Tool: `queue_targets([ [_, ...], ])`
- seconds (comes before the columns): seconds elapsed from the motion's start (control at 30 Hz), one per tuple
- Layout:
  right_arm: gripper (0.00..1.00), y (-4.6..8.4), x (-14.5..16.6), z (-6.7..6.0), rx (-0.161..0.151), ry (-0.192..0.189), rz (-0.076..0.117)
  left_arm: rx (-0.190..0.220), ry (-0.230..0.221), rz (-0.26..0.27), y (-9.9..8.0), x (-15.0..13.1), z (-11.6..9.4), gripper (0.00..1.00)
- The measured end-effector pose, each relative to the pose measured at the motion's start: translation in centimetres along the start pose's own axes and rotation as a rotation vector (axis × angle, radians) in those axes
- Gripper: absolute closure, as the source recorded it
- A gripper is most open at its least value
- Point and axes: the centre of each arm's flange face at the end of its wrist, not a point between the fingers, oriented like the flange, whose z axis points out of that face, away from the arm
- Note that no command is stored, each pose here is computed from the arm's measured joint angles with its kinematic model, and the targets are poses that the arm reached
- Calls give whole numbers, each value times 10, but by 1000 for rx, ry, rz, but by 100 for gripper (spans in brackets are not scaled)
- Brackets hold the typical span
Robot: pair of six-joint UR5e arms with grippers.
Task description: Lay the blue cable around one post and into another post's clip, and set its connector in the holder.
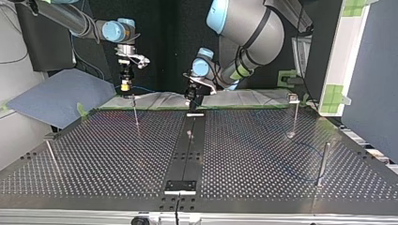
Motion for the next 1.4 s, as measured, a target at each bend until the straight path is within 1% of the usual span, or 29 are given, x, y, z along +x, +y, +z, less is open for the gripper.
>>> queue_targets([
  [0.07, 95, 0, 0, 0, 0, 0, 0, 0, 1, 1, 0, 0, 0, 72],
  [0.1, 95, 0, 0, 0, 0, 0, -1, 0, 1, 2, 1, 0, 0, 72],
  [0.13, 95, 0, 0, 0, 0, 0, -1, -1, 2, 2, 1, 0, 0, 64],
  [0.17, 95, 1, 0, 0, -1, 0, -1, -3, 3, 3, 2, 0, 0, 51],
  [0.2, 95, 1, 0, 0, 0, 0, -2, -4, 6, 3, 2, 0, 0, 51],
  [0.27, 95, 1, 0, 0, -1, 0, -2, -10, 13, 5, 4, 0, 0, 38],
  [0.43, 95, 1, 0, 0, -1, 1, -4, -21, 23, 7, 7, -2, 0, 38],
  [0.47, 95, 1, 0, 0, -1, 1, -4, -21, 26, 7, 7, -3, 0, 40],
  [0.8, 95, 1, 0, 0, -3, -3, -9, -16, 41, 10, 8, -6, -7, 40],
  [0.93, 95, 1, 0, 0, -4, -2, -10, -13, 22, -4, 10, -16, -9, 40],
  [1.03, 95, 2, 0, 0, -4, -2, -10, -11, 2, -28, 11, -25, -13, 40],
  [1.13, 95, 2, 0, 0, -4, -3, -10, -9, -12, -46, 11, -26, -18, 40],
  [1.27, 95, 2, 0, 0, -5, -5, -10, -5, -38, -58, 10, -28, -18, 40],
  [1.4, 95, 2, 0, 0, -5, -5, -10, 6, -47, -65, 7, -28, -19, 40],
])
